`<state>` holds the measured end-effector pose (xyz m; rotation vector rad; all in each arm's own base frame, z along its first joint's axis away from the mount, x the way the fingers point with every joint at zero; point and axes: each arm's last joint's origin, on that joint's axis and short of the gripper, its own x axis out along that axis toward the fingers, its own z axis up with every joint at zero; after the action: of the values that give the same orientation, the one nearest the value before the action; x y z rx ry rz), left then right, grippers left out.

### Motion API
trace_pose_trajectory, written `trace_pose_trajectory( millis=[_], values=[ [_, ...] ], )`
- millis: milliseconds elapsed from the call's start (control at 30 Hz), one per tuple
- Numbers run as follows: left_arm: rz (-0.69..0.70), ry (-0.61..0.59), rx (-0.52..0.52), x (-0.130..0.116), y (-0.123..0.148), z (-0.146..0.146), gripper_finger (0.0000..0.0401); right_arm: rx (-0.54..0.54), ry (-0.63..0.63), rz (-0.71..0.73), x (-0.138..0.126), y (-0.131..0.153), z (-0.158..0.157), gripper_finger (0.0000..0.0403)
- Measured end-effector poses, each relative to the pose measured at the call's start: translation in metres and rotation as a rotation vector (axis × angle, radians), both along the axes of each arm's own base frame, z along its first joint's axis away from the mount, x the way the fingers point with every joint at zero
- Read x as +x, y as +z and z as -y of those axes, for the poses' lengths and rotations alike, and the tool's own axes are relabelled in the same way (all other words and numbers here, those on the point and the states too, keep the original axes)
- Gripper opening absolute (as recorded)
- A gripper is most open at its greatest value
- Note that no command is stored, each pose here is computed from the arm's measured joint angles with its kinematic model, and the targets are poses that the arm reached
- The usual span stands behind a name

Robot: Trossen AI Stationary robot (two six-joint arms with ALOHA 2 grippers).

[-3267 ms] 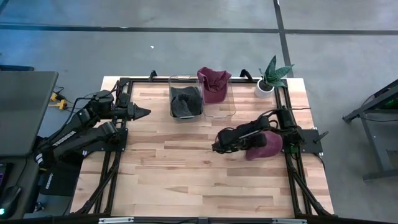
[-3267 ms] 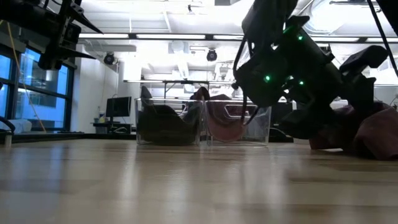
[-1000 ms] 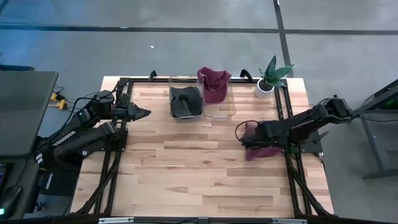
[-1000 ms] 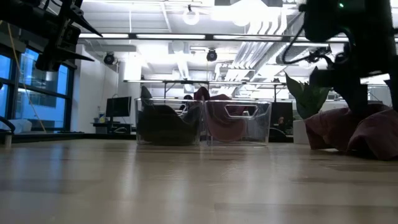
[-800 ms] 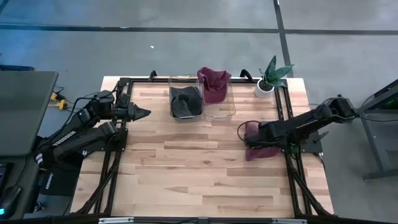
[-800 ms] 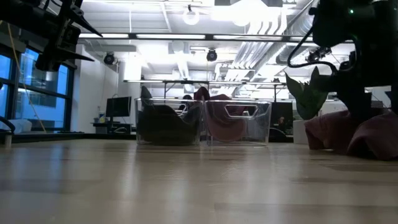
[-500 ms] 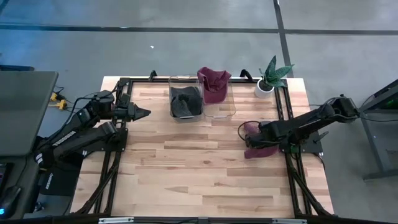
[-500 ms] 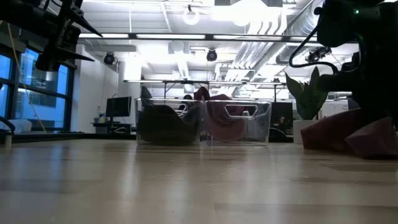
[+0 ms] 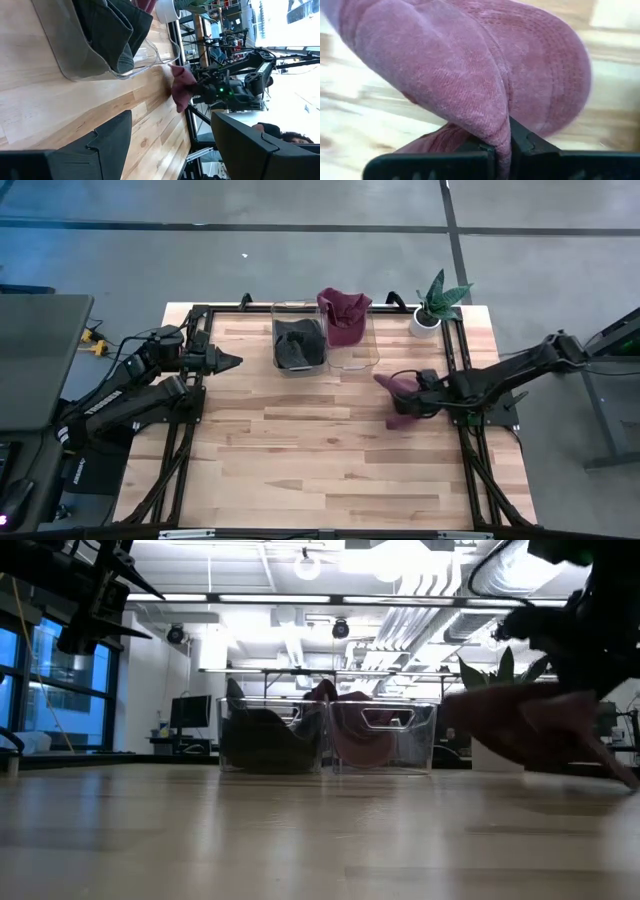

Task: Pick & Place hat
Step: Put the red cap into the right transparent bin

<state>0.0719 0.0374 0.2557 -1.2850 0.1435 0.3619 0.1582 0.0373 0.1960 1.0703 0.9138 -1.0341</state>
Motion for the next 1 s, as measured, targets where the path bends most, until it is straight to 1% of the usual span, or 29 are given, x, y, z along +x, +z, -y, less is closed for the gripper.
trace_pose_trajectory(
  millis=[233, 400, 800, 1000],
  values=[
    [-0.002, 0.01, 0.003, 0.0, 0.0, 0.0, 0.0264, -0.051, 0.089, 0.134, -0.006, 0.015, 0.0, 0.0002],
    [-0.002, 0.015, 0.005, 0.0, 0.0, 0.0, 0.0264, -0.057, 0.149, 0.22, -0.009, 0.025, 0.001, 0.0001],
    [-0.001, 0.018, 0.007, 0.0, 0.0, -0.001, 0.0264, -0.119, 0.257, 0.435, -0.012, 0.048, 0.003, 0.0],
    [-0.001, 0.017, 0.007, 0.0, 0.0, -0.001, 0.0264, -0.171, 0.3, 0.533, -0.012, 0.058, 0.004, 0.0]
  ],
)
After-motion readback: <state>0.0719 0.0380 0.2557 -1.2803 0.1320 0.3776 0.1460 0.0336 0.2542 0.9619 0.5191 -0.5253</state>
